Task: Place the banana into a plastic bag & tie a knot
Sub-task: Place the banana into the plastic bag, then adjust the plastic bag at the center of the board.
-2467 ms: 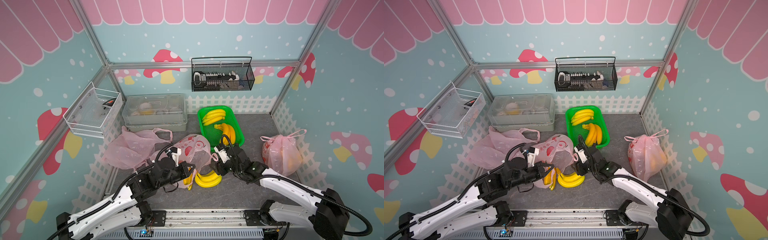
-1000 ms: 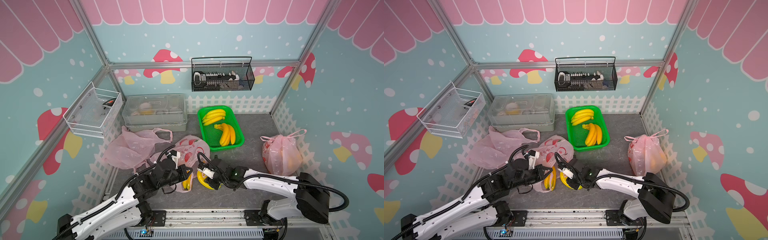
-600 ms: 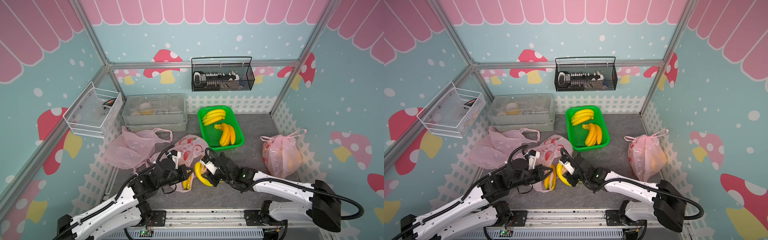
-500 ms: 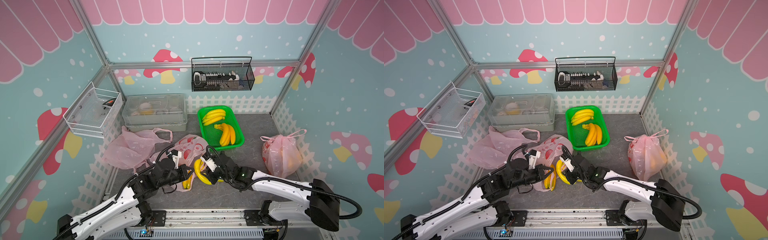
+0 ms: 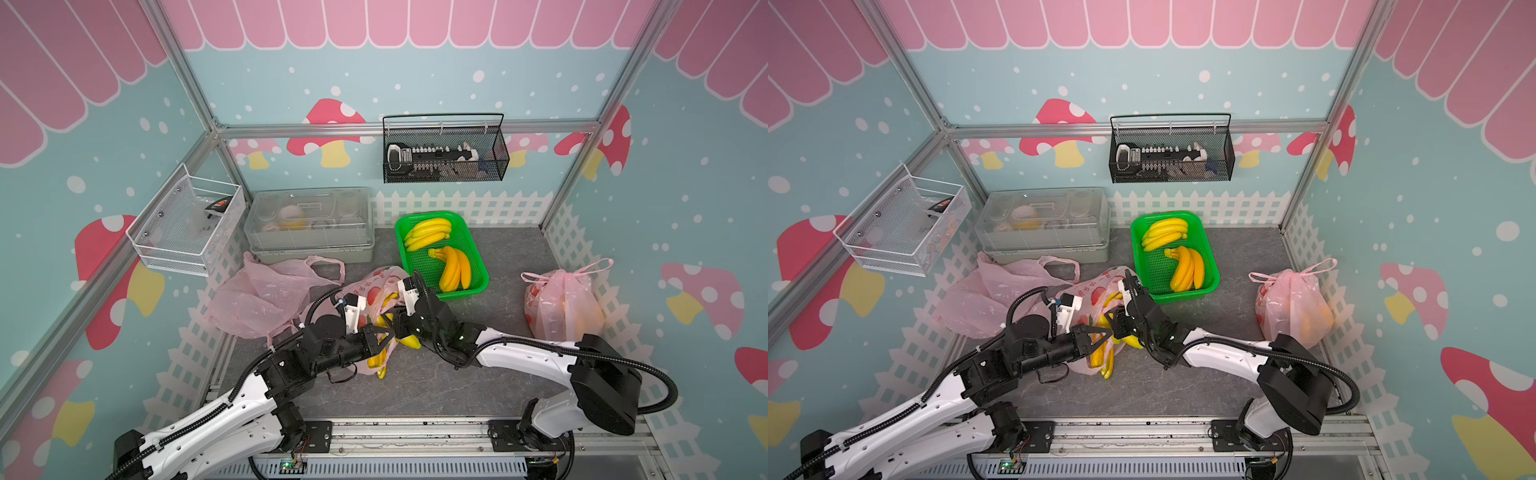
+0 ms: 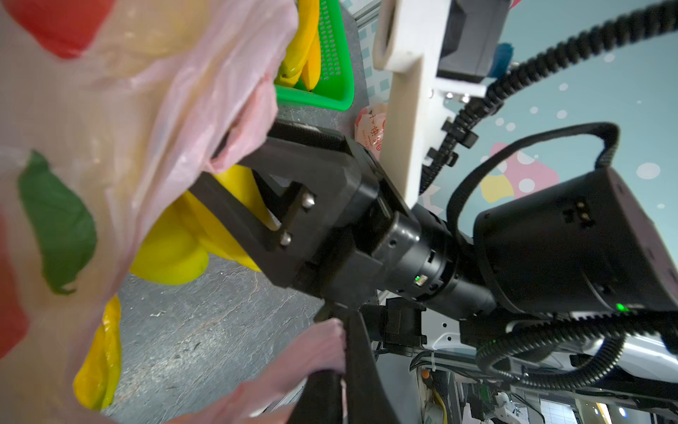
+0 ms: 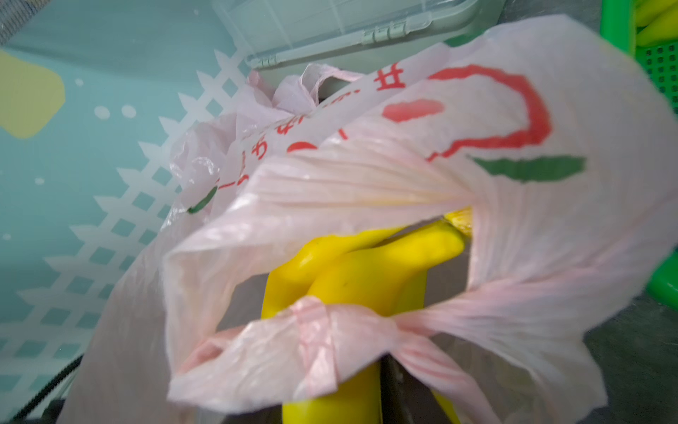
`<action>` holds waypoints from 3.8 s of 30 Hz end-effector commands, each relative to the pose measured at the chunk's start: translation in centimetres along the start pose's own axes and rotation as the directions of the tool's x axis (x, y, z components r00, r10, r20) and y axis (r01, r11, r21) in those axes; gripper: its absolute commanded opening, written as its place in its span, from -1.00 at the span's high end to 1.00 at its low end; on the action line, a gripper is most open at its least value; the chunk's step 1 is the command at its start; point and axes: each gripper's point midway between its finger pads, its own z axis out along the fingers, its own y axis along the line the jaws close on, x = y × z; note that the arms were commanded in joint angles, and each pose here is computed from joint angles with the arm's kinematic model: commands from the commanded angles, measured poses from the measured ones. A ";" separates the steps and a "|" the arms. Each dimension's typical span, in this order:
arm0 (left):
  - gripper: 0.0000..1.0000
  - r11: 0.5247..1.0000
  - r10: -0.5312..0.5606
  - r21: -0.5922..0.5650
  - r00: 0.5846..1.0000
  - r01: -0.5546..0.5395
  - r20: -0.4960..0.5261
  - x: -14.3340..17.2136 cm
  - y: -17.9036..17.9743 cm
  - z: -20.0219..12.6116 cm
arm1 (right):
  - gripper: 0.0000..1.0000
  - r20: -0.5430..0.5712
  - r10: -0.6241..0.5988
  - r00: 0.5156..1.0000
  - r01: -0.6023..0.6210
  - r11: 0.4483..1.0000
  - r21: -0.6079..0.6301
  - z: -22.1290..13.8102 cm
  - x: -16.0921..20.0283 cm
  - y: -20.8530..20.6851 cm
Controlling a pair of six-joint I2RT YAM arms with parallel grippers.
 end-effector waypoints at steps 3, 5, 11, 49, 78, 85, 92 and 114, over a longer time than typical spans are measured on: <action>1.00 0.997 -0.005 0.082 1.000 0.003 0.024 -0.5 -1.9 -0.4 | 0.80 0.162 0.136 0.977 -0.160 0.976 0.144 2.1 -3.0 -2.7; 1.00 0.996 -0.003 0.092 0.999 -0.001 0.039 -0.8 -2.3 -0.6 | 0.77 0.178 0.154 0.972 -0.188 0.962 0.198 2.9 -2.7 -4.0; 1.00 0.994 0.009 0.110 0.995 -0.020 0.098 -2.0 -3.2 -1.6 | 0.49 0.183 0.155 0.971 -0.200 0.945 0.258 4.9 -1.9 -5.2; 1.00 0.998 -0.008 0.060 0.981 -0.004 0.192 -4.1 -2.2 -2.8 | -0.06 -0.080 -0.064 0.995 0.075 0.988 0.139 0.5 1.2 -11.0; 1.00 0.950 0.284 -0.239 0.876 -0.201 0.390 -16.1 -6.8 -10.6 | 1.00 0.023 -0.305 0.952 0.296 0.938 0.180 -14.7 -11.5 -2.8; 1.00 0.942 0.297 -0.268 0.877 -0.204 0.377 -16.2 -6.0 -10.5 | -0.06 -0.015 -0.448 0.894 0.447 0.889 0.097 -16.8 -11.0 -1.1; 1.00 0.960 0.262 -0.194 0.890 -0.201 0.374 -16.0 -6.8 -9.5 | -0.22 0.037 -0.612 0.790 0.605 0.788 0.117 -19.7 -14.1 2.9; 1.00 0.974 0.224 -0.051 0.912 -0.220 0.344 -15.3 -8.6 -7.9 | 0.09 0.209 -0.585 0.783 0.621 0.728 -0.290 -11.2 -13.4 15.8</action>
